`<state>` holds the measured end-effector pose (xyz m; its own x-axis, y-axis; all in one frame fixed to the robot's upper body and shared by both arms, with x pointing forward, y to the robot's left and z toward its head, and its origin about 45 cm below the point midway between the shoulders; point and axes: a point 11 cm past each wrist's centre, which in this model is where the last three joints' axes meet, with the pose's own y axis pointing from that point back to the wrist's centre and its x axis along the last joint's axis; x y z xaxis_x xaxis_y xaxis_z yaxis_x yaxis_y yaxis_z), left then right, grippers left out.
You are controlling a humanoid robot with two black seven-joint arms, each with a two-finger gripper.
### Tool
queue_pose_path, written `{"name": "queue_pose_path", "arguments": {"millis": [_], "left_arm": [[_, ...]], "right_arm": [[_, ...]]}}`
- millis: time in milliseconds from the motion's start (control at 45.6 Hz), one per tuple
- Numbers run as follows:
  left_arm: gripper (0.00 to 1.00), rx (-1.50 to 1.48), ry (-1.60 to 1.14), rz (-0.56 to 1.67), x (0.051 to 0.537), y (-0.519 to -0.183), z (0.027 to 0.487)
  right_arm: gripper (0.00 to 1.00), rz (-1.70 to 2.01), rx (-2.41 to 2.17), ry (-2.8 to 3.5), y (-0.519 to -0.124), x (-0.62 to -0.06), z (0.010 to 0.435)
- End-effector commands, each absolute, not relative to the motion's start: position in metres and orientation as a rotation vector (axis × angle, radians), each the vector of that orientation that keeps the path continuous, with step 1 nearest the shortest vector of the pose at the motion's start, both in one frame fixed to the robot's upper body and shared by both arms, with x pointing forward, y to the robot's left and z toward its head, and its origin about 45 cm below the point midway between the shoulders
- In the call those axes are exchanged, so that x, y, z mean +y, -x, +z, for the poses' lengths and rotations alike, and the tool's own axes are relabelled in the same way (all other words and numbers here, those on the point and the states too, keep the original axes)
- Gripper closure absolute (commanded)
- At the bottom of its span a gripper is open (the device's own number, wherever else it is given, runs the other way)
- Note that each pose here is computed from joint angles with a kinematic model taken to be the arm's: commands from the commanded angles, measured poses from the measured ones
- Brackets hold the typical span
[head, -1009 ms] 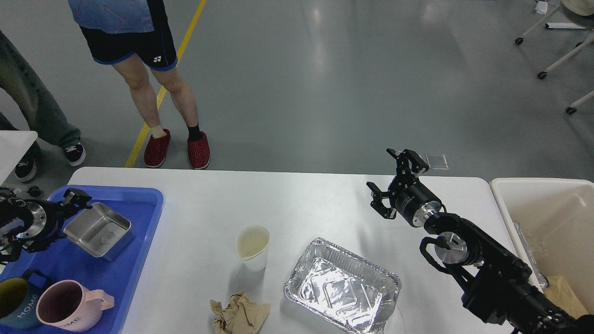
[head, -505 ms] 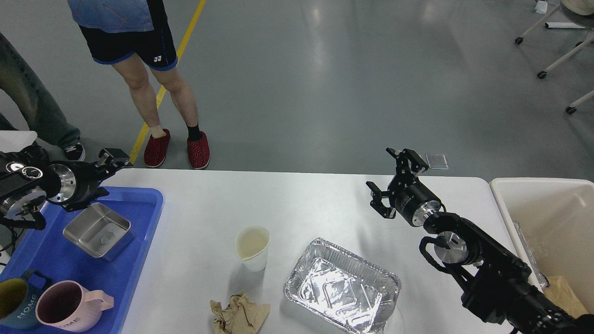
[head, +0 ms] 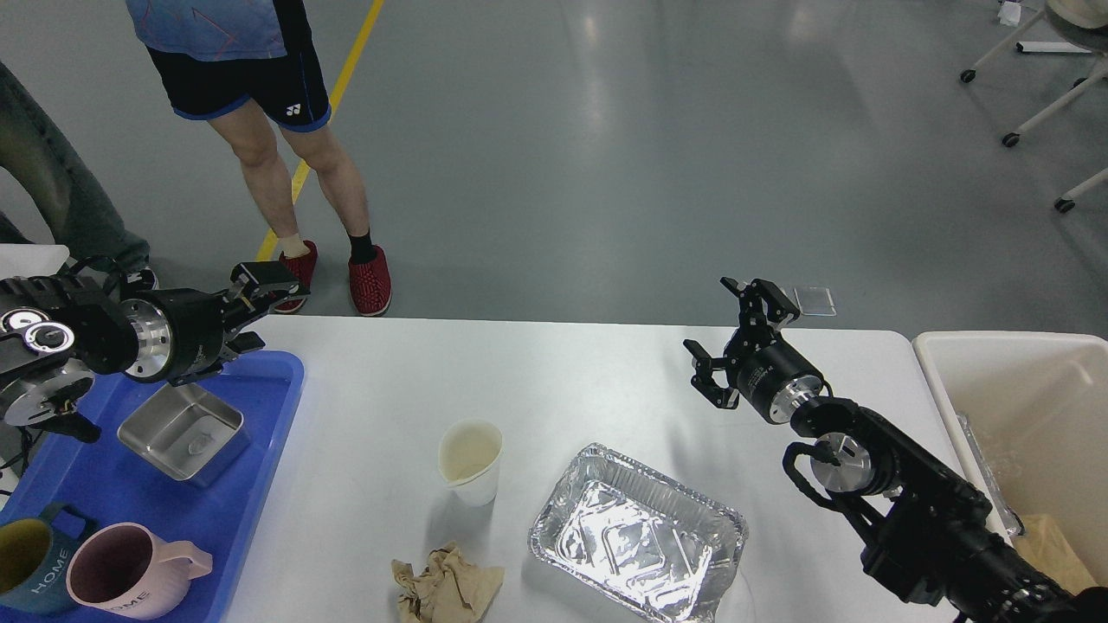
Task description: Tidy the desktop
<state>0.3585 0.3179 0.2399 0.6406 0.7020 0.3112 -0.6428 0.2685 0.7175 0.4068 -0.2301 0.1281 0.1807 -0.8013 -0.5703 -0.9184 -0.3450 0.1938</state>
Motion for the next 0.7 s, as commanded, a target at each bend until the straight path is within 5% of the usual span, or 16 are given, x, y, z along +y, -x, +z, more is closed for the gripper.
{"name": "queue_pose_path", "arguments": {"millis": [0,351,680], "left_arm": [[0.13,0.064,-0.929,0.887,0.319,-0.347,0.248],[0.08,0.072,-0.670,0.943,0.305,-0.362,0.289],[0.05,0.298,-0.425,1.051,0.301,-0.385,0.266]], "right_arm": [[0.00,0.898,1.670,2.257,-0.406,-0.230,0.128],[0.00,0.905,1.674,2.256,-0.404,-0.231,0.125],[0.00,0.912,1.681,2.254,-0.402,-0.232,0.122]]}}
